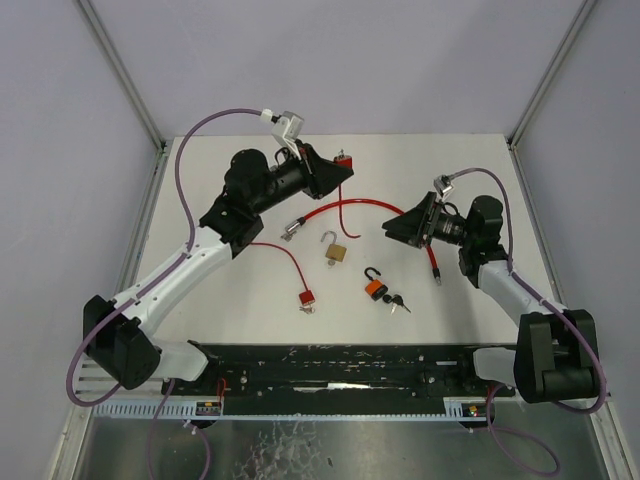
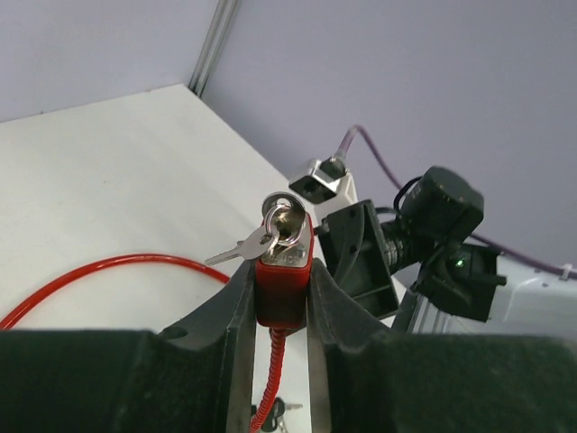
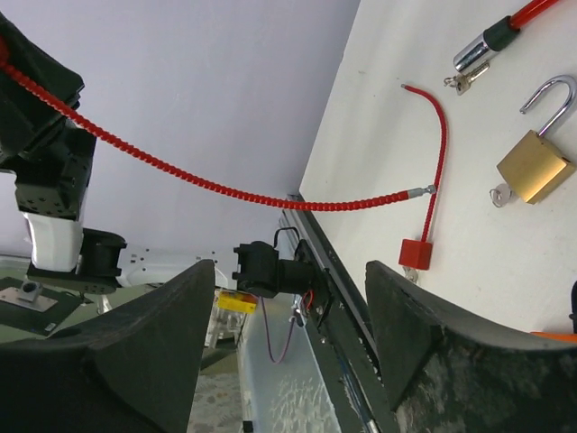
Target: Lock with the key
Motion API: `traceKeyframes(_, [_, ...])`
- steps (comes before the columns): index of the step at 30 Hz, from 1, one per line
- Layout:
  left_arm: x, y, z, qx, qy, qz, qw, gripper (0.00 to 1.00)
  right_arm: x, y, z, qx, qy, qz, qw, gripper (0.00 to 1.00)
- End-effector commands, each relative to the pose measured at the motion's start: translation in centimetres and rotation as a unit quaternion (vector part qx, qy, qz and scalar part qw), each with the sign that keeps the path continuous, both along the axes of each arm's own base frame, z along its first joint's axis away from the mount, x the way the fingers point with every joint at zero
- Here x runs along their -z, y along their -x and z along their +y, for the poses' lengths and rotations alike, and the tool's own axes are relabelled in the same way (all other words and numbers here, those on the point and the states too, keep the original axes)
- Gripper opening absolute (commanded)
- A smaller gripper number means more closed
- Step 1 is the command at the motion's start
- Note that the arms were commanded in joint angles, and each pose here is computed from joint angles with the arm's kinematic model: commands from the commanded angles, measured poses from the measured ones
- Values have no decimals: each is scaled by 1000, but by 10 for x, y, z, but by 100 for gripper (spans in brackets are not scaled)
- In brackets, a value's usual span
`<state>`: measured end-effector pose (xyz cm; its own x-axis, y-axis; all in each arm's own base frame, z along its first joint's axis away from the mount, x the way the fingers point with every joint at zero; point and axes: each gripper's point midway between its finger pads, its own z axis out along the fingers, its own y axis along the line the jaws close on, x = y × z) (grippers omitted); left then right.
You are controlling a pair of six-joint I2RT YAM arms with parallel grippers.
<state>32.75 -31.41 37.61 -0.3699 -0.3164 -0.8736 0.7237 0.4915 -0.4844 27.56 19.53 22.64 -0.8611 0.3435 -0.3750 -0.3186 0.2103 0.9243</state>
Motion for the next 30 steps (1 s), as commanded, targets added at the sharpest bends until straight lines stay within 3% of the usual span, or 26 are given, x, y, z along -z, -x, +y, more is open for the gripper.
traceKeyframes(1, [-43, -2, -4, 2, 85, -43, 995, 0, -22, -3, -1, 13, -30, -37, 999, 74])
traceKeyframes(8, [-28, 21, -25, 135, 43, -53, 988, 0, -46, 11, 3, -99, 23, -203, 974, 75])
traceKeyframes(13, [-2, 43, -26, 205, -24, -117, 971, 0, -81, 22, 2, -193, 39, -331, 923, 72])
traceKeyframes(18, [18, 52, -22, 228, -75, -157, 958, 0, -98, 21, 0, -210, 109, -428, 872, 72])
traceKeyframes(30, [30, 76, -42, 270, -91, -170, 943, 0, -113, 29, 29, -235, 110, -425, 867, 64])
